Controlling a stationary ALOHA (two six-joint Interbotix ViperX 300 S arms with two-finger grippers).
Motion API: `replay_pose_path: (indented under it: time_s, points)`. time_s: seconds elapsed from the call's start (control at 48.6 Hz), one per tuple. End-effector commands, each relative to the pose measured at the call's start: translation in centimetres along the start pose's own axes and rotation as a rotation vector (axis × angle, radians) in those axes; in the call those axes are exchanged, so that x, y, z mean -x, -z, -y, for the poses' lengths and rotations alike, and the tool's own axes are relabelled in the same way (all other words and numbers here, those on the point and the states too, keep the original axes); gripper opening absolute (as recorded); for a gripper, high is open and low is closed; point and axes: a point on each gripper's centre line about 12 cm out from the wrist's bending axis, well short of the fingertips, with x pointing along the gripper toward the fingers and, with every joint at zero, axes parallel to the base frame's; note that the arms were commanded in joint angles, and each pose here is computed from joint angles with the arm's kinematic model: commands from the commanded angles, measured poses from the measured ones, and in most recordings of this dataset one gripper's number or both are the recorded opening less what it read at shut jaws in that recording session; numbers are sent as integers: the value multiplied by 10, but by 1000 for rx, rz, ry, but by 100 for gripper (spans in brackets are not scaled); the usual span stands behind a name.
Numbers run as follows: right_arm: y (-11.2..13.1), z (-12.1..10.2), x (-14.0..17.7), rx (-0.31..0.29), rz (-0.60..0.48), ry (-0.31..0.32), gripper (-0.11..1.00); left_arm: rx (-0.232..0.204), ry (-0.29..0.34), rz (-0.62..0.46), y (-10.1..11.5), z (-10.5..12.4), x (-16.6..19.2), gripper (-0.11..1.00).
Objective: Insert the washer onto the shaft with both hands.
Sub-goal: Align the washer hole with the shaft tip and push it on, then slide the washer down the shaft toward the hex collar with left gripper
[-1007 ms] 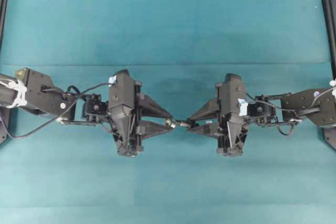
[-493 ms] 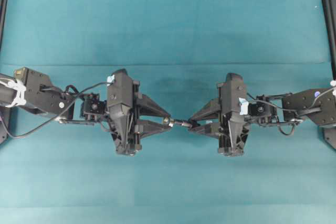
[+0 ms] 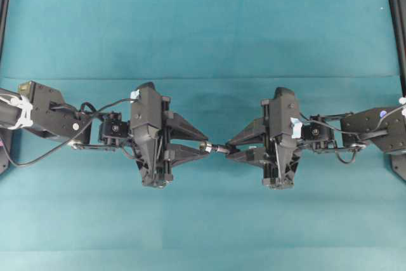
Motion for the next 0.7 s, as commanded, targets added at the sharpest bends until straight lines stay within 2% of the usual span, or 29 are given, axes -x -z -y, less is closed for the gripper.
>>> replay_pose_path:
  time_s: [0.0, 0.678]
  points:
    - [-11, -2, -2, -11, 39, -6, 0, -1, 9, 27, -7, 3, -3, 37]
    - [-12, -1, -2, -13, 44, -5, 0, -2, 16, 31, -11, 6, -20, 37]
